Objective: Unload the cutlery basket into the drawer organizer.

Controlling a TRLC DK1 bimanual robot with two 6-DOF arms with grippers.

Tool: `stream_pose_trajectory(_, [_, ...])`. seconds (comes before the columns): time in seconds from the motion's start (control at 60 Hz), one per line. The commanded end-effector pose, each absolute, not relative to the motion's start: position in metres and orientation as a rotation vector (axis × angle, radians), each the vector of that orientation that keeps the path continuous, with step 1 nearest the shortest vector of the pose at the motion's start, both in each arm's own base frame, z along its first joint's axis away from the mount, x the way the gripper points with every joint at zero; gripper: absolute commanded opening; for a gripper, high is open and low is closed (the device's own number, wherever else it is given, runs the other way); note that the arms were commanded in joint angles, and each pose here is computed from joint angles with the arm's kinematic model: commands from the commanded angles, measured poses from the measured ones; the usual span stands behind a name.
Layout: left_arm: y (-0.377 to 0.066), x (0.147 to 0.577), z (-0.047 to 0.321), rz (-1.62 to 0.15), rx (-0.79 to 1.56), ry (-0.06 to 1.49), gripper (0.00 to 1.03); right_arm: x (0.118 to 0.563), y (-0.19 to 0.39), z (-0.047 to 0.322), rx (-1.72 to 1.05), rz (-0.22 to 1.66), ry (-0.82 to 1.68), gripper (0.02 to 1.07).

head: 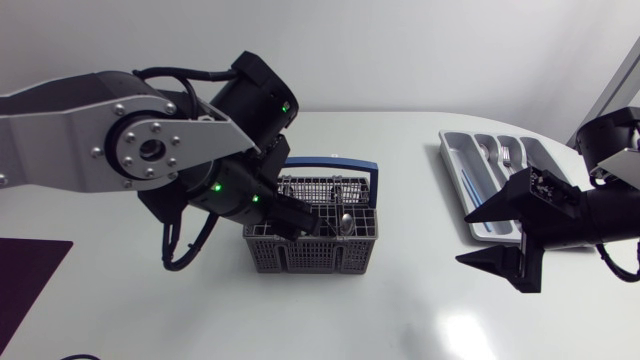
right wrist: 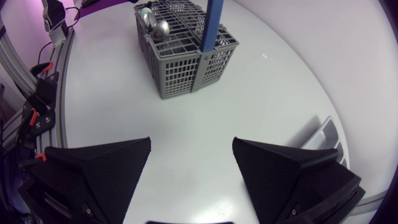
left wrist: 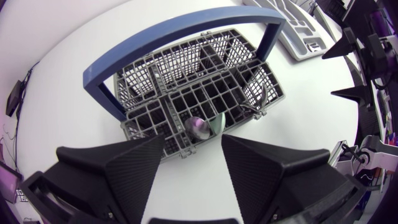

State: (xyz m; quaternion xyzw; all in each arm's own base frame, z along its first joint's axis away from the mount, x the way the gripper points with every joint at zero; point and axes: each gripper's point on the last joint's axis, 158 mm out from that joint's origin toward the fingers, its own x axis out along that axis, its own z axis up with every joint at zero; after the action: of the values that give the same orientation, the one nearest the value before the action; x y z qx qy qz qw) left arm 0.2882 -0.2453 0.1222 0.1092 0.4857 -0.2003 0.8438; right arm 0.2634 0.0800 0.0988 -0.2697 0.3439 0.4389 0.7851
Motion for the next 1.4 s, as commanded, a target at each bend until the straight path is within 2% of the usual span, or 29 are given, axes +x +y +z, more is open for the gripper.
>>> stream_pose_trajectory(0.0, [-0.254,0.289,0.129,-0.422,0.222,1.014,0.65,0.255,0.090,0.095,-0.549,0.948,0.762,0.97])
stream_pose_trajectory(0.183, [-0.266,0.283,0.133,-0.458,0.233,1.000,0.65,0.250,0.105,0.091,-0.552,0.962,0.760,0.97])
stream_pose_trajectory(0.267, [-0.269,0.284,0.133,-0.461,0.230,0.993,0.58,0.248,0.110,0.090,-0.555,0.969,0.760,0.97])
stream_pose_trajectory(0.8, [-0.292,0.284,0.122,-0.513,0.250,1.013,0.58,0.243,0.123,0.077,-0.561,0.978,0.765,0.97])
stream_pose_trajectory(0.883, [-0.295,0.286,0.122,-0.518,0.248,1.004,0.49,0.243,0.123,0.077,-0.562,0.977,0.762,0.97])
stream_pose_trajectory(0.95, [-0.296,0.286,0.121,-0.519,0.248,1.005,0.47,0.243,0.123,0.076,-0.563,0.978,0.763,0.97])
stream_pose_trajectory(1.383, [-0.295,0.293,0.108,-0.491,0.251,1.036,0.46,0.237,0.132,0.078,-0.561,0.996,0.750,0.97])
